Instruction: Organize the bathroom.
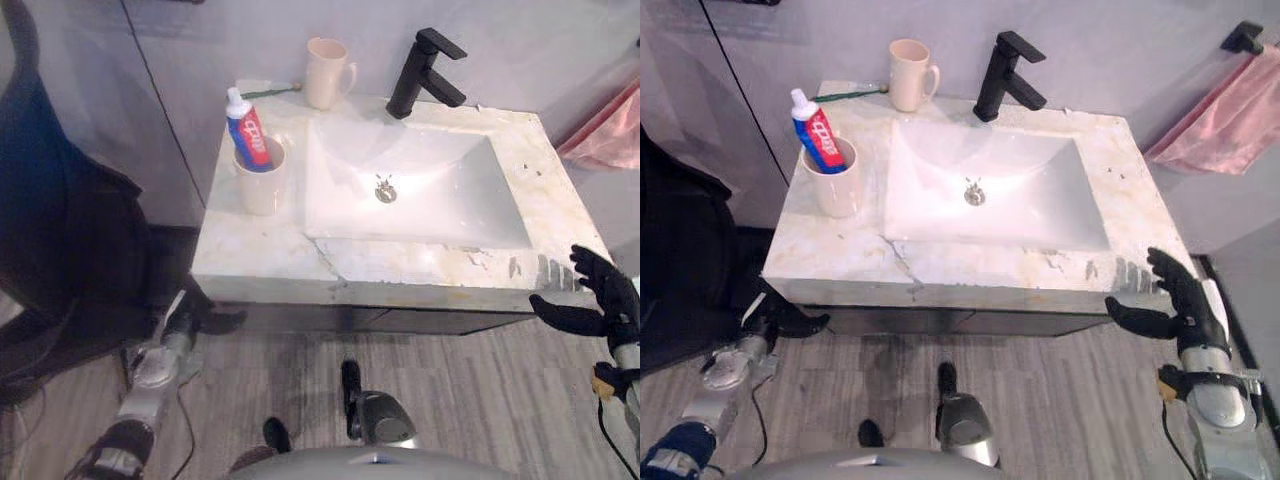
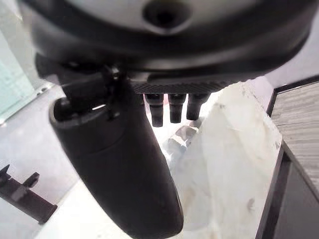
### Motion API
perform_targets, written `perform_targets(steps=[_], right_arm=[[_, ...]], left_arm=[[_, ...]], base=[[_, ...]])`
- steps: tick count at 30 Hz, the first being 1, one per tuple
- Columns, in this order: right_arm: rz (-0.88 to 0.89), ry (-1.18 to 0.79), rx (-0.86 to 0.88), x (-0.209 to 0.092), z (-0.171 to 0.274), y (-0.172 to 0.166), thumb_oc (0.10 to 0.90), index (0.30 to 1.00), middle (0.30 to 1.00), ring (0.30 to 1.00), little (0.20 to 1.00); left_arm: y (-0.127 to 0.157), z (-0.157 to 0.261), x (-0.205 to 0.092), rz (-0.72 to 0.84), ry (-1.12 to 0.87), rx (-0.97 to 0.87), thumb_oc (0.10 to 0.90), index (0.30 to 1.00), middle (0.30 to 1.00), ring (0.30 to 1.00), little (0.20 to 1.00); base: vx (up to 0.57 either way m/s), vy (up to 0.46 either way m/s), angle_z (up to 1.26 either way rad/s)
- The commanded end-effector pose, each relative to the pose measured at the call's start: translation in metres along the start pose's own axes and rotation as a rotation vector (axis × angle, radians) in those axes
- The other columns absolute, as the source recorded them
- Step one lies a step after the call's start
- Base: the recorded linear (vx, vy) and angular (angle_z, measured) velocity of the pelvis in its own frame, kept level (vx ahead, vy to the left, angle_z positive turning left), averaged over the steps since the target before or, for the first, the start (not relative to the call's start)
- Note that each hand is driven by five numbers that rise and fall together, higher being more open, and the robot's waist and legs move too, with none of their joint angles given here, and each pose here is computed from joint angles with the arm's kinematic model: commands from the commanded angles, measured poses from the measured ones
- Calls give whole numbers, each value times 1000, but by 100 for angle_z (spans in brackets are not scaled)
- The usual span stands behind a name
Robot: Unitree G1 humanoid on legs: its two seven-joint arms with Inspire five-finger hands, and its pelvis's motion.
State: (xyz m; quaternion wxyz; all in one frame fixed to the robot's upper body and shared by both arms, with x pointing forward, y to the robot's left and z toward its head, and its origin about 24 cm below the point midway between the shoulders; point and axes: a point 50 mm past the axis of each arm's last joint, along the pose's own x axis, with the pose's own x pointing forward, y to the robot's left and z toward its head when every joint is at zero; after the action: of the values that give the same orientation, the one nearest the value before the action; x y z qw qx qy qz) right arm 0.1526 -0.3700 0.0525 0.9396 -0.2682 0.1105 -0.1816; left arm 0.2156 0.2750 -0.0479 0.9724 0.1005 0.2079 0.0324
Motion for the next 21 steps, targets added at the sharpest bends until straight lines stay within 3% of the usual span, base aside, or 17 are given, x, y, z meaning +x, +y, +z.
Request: perform_targets(steps=[1, 7, 8, 11, 13, 14, 17, 21], right_arm=[[-99, -12, -13, 4, 3, -28, 800, 900, 900, 900, 900], [-467, -36, 15, -11, 1, -61, 800, 900, 900, 900, 900], [-598, 3, -7, -18, -5, -71, 800, 900, 900, 900, 900], [-620, 57, 3, -23, -15, -73, 800, 900, 900, 900, 900], [-299, 195, -18, -24, -36, -52, 800, 900, 900, 900, 900], [-252, 208, -26, -24, -38, -49, 800, 900, 900, 900, 900], [290, 491, 97, -45, -74, -12, 800, 900, 900, 900, 900], [688, 661, 183, -77, -99, 27, 800, 900, 900, 900, 900]], left_arm=[[-57, -8, 1, -249, 22, 13, 800, 900, 900, 900, 900], [-55, -7, -1, -218, 6, 46, 800, 900, 900, 900, 900], [-58, -6, -1, -230, 1, 75, 800, 900, 900, 900, 900], [-62, -5, 0, -240, 3, 74, 800, 900, 900, 900, 900], [-62, -3, 2, -244, 15, 73, 800, 900, 900, 900, 900], [-61, -2, 3, -243, 18, 72, 800, 900, 900, 900, 900], [-48, -4, 4, -254, 59, 108, 800, 900, 900, 900, 900], [-41, -14, 2, -267, 107, 160, 800, 900, 900, 900, 900]], base=[[-32, -34, -2], [-44, 2, -12], [-15, 54, -18], [-15, 63, -29], [-37, 82, -35], [-41, 36, -17], [-26, -54, -25], [17, -155, -2]])
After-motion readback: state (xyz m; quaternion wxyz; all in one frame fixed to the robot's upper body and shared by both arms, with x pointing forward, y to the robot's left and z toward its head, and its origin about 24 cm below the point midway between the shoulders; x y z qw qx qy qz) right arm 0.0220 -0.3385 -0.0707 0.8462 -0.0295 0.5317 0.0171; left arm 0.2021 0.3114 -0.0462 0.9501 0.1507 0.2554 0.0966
